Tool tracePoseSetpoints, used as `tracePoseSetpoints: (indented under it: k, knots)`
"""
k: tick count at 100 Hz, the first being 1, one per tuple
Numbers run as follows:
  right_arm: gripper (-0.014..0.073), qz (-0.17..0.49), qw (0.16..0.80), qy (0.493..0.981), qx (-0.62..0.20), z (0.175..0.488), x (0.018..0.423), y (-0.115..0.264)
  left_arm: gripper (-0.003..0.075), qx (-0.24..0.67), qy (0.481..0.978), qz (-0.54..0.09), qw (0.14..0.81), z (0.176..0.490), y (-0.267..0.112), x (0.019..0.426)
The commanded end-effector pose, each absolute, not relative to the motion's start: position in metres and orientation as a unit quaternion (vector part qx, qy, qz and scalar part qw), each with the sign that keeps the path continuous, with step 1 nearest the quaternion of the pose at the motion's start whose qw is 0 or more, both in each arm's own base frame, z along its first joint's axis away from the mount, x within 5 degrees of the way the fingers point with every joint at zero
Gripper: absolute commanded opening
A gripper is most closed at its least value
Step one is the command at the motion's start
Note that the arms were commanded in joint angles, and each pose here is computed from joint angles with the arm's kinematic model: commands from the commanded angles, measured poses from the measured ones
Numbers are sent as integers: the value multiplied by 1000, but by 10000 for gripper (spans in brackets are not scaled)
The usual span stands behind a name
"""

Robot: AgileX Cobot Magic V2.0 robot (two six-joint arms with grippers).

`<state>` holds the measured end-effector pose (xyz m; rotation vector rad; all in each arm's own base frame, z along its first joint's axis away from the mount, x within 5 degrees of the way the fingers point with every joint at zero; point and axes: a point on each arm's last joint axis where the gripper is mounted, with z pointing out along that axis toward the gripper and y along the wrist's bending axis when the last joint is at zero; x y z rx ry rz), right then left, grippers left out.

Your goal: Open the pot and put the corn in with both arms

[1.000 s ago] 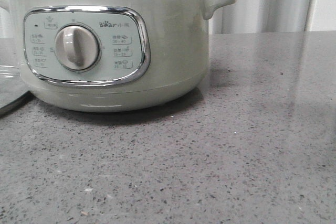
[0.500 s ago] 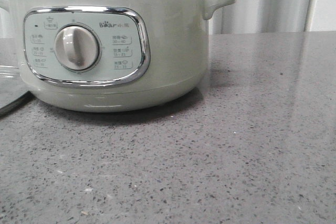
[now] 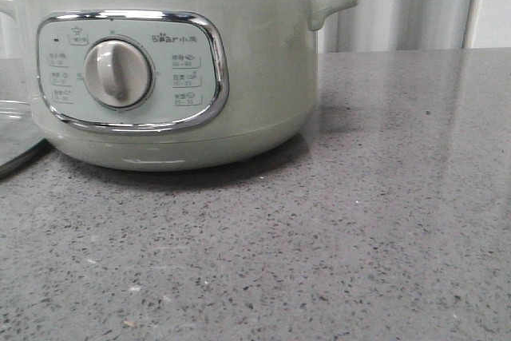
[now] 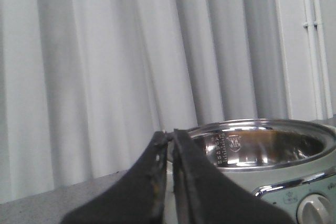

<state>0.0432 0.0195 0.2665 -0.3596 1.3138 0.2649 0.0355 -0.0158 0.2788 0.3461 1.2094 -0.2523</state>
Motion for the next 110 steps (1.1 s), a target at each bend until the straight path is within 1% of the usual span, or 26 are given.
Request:
tracePoseSetpoints:
  k: [1, 76, 80, 85, 90, 102, 110]
  knots:
    - [-74, 119, 802, 562, -163, 281, 39, 18, -20, 146, 519, -124, 833, 293, -11, 27]
    - [-74, 119, 805, 558, -162, 282, 39, 18, -20, 147, 515, -120, 836, 292, -11, 28]
    - [-74, 119, 805, 558, -162, 282, 39, 18, -20, 156, 510, -102, 839, 289, -12, 29]
    - [-74, 119, 805, 558, -162, 282, 39, 18, -20, 176, 501, -61, 845, 284, -13, 30]
    - [-74, 119, 805, 558, -162, 282, 39, 18, -20, 173, 501, -36, 847, 278, -13, 33]
    - [-74, 119, 805, 558, -162, 282, 39, 18, -20, 125, 531, -14, 838, 254, -10, 42]
    - [-74, 119, 805, 558, -162, 282, 39, 18, -20, 86, 558, -25, 825, 239, -9, 46]
